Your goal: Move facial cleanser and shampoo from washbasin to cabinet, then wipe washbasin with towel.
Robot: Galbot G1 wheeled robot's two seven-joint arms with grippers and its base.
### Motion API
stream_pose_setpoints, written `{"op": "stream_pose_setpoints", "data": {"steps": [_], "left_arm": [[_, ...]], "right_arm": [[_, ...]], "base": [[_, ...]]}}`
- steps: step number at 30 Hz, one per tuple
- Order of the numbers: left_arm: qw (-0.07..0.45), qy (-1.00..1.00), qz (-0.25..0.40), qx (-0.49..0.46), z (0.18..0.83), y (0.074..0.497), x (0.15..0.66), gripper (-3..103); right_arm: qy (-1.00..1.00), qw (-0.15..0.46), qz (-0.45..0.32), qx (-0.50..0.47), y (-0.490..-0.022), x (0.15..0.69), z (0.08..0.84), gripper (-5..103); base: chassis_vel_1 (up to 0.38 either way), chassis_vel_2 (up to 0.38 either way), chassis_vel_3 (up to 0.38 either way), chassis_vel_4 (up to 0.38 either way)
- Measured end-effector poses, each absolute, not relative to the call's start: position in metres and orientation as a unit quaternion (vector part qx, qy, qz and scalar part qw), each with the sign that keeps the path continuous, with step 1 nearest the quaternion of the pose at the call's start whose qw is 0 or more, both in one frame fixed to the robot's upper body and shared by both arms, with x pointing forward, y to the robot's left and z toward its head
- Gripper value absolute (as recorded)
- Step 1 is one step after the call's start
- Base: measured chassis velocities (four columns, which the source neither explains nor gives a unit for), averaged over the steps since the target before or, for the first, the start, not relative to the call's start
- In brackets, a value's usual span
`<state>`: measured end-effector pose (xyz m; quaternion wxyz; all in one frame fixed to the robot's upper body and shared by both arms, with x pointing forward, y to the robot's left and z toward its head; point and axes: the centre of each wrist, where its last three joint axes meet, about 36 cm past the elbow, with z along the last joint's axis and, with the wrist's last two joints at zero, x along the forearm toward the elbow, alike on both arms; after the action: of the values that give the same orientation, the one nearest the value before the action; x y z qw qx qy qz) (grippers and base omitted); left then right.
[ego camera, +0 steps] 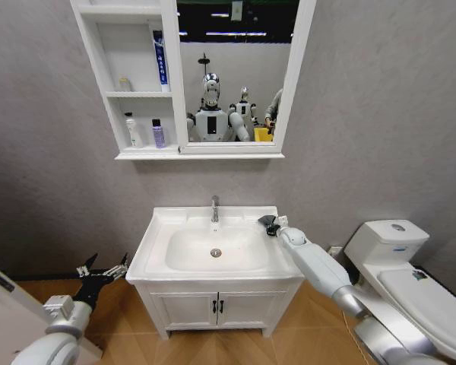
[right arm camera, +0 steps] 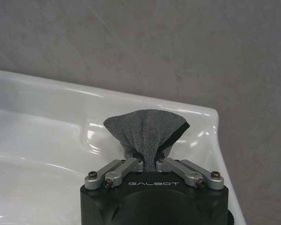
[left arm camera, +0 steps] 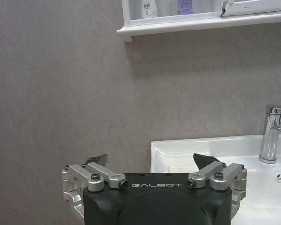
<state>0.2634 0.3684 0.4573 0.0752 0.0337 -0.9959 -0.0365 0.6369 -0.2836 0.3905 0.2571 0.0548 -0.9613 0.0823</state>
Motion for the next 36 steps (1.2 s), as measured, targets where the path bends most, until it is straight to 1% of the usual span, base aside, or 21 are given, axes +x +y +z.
{"op": "stream_pose_setpoints", "data": {"steps": [3, 4, 5, 6, 7, 9, 10, 12, 16, 19, 28, 36], "left_arm": [[0.075, -0.996, -0.037, 0.034, 0.457, 0.368, 0.263, 100], [0.075, -0.996, -0.037, 0.034, 0.457, 0.368, 0.263, 100], [0.075, -0.996, -0.037, 0.034, 0.457, 0.368, 0.263, 100], [0.075, -0.996, -0.037, 0.034, 0.457, 0.368, 0.263, 100], [0.075, -0.996, -0.037, 0.034, 0.457, 0.368, 0.263, 100], [0.075, -0.996, -0.037, 0.034, 0.457, 0.368, 0.263, 100], [0.075, -0.996, -0.037, 0.034, 0.457, 0.368, 0.263, 100], [0.075, -0.996, -0.037, 0.034, 0.457, 0.368, 0.263, 100], [0.075, -0.996, -0.037, 0.034, 0.457, 0.368, 0.263, 100], [0.075, -0.996, -0.037, 0.034, 0.457, 0.368, 0.263, 100], [0.075, -0.996, -0.037, 0.034, 0.457, 0.368, 0.263, 100], [0.075, -0.996, -0.037, 0.034, 0.457, 0.368, 0.263, 100]], "right_arm": [[-0.965, 0.231, 0.073, 0.101, -0.237, 0.629, 0.403, 7], [-0.965, 0.231, 0.073, 0.101, -0.237, 0.629, 0.403, 7], [-0.964, 0.230, 0.072, 0.111, -0.224, 0.625, 0.403, 7], [-0.961, 0.234, 0.074, 0.126, -0.203, 0.618, 0.401, 7], [-0.961, 0.234, 0.074, 0.126, -0.203, 0.618, 0.401, 7], [-0.954, 0.250, 0.081, 0.143, -0.170, 0.604, 0.392, 7], [-0.954, 0.250, 0.081, 0.143, -0.170, 0.604, 0.392, 7], [-0.948, 0.266, 0.094, 0.149, -0.155, 0.593, 0.380, 7], [-0.943, 0.280, 0.111, 0.144, -0.157, 0.589, 0.368, 7], [-0.935, 0.302, 0.141, 0.123, -0.176, 0.583, 0.352, 7], [-0.925, 0.334, 0.160, 0.085, -0.208, 0.569, 0.327, 7], [-0.920, 0.354, 0.148, 0.079, -0.202, 0.578, 0.308, 7]], "base": [[0.000, 0.000, 0.000, 0.000], [0.000, 0.000, 0.000, 0.000], [0.000, 0.000, 0.000, 0.000], [0.000, 0.000, 0.000, 0.000], [0.000, 0.000, 0.000, 0.000], [0.000, 0.000, 0.000, 0.000], [0.000, 0.000, 0.000, 0.000], [0.000, 0.000, 0.000, 0.000], [0.000, 0.000, 0.000, 0.000], [0.000, 0.000, 0.000, 0.000], [0.000, 0.000, 0.000, 0.000], [0.000, 0.000, 0.000, 0.000]]}}
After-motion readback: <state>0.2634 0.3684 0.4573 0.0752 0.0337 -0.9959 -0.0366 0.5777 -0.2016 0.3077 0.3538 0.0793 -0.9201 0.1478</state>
